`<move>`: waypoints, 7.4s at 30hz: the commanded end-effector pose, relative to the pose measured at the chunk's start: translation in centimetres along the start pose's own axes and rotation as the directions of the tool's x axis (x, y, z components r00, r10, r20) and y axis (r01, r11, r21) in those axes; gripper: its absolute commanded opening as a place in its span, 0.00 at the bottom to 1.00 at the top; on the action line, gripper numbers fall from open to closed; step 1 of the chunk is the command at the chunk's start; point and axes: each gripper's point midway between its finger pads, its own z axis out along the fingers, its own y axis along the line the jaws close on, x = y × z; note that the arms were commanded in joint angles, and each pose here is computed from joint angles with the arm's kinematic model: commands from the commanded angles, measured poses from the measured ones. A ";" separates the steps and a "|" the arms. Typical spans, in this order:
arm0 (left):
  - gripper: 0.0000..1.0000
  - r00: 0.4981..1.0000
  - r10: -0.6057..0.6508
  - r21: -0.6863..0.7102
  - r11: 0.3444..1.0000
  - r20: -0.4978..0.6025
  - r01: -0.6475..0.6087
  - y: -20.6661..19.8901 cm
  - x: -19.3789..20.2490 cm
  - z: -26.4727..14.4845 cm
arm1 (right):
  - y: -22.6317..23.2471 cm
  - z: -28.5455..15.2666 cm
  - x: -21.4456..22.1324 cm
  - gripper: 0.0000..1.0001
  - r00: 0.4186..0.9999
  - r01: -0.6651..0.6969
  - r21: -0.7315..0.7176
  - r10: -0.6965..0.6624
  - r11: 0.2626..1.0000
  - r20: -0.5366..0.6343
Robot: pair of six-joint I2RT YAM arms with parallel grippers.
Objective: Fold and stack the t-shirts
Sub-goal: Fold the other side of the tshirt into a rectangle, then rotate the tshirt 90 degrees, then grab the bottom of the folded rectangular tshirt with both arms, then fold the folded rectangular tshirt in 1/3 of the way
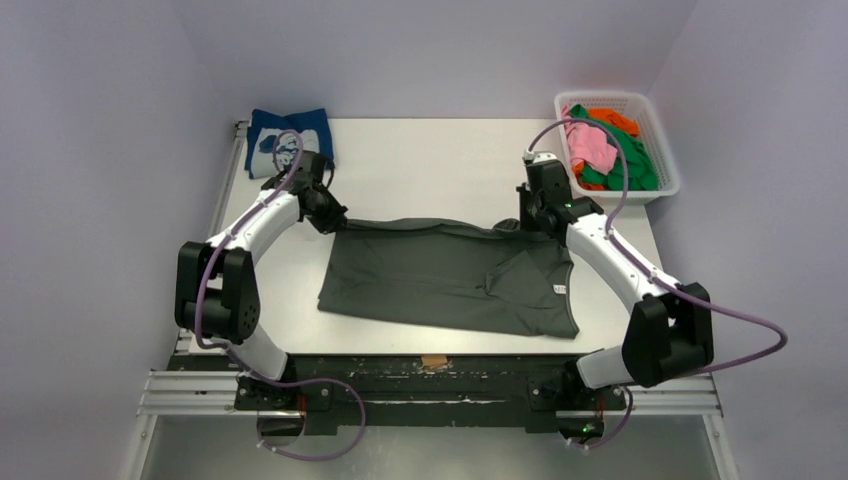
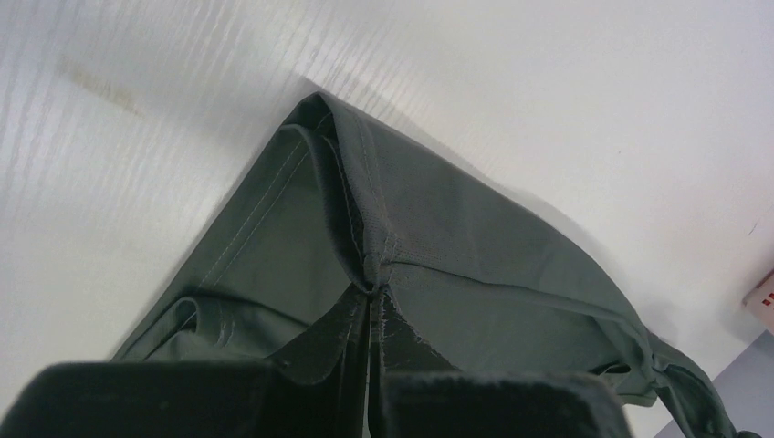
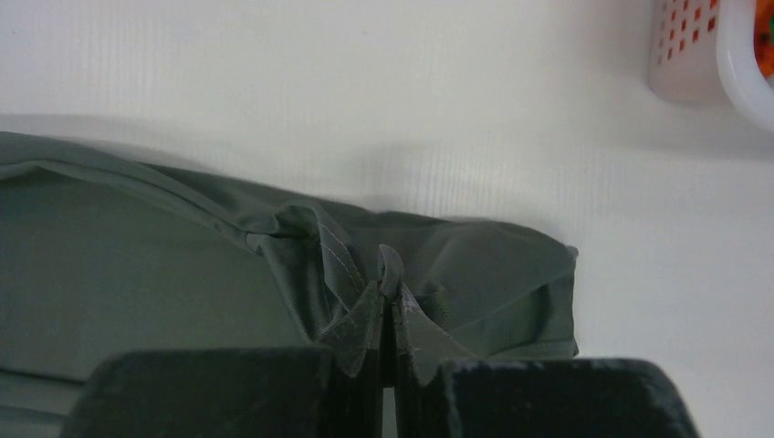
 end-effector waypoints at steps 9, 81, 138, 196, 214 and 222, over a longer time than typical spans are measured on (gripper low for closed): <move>0.00 0.999 0.030 0.017 0.999 0.026 -0.030 3.3 2.8 -1.7 | -1.6 -5.9 6.6 0.00 0.996 -0.068 -0.009 0.068 0.998 -0.065; 1.00 0.947 0.058 0.170 0.985 -0.315 -0.004 1.8 18.4 1.9 | 14.2 22.3 -6.7 0.99 0.979 -0.196 -0.458 0.143 0.867 -0.147; 0.39 0.779 0.511 0.254 0.859 -0.362 -0.445 7.7 21.2 -1.3 | 17.7 -5.3 22.4 0.58 0.885 -0.184 -0.435 -0.044 0.881 -0.463; 0.00 0.866 0.494 0.264 0.848 -0.077 -0.460 -11.5 2.1 1.9 | 16.2 6.5 -4.8 0.00 0.986 -0.160 -0.363 0.135 0.918 -0.094; 0.92 0.881 0.467 0.266 0.861 -0.073 -0.434 -7.7 3.6 -1.6 | 15.1 4.9 -2.2 0.76 0.991 -0.124 -0.431 0.086 0.894 -0.107; 1.00 0.895 0.426 0.429 0.838 -0.129 -0.337 -6.6 7.9 -2.7 | 21.5 5.0 -1.4 0.76 0.995 -0.026 -0.564 -0.032 0.826 -0.092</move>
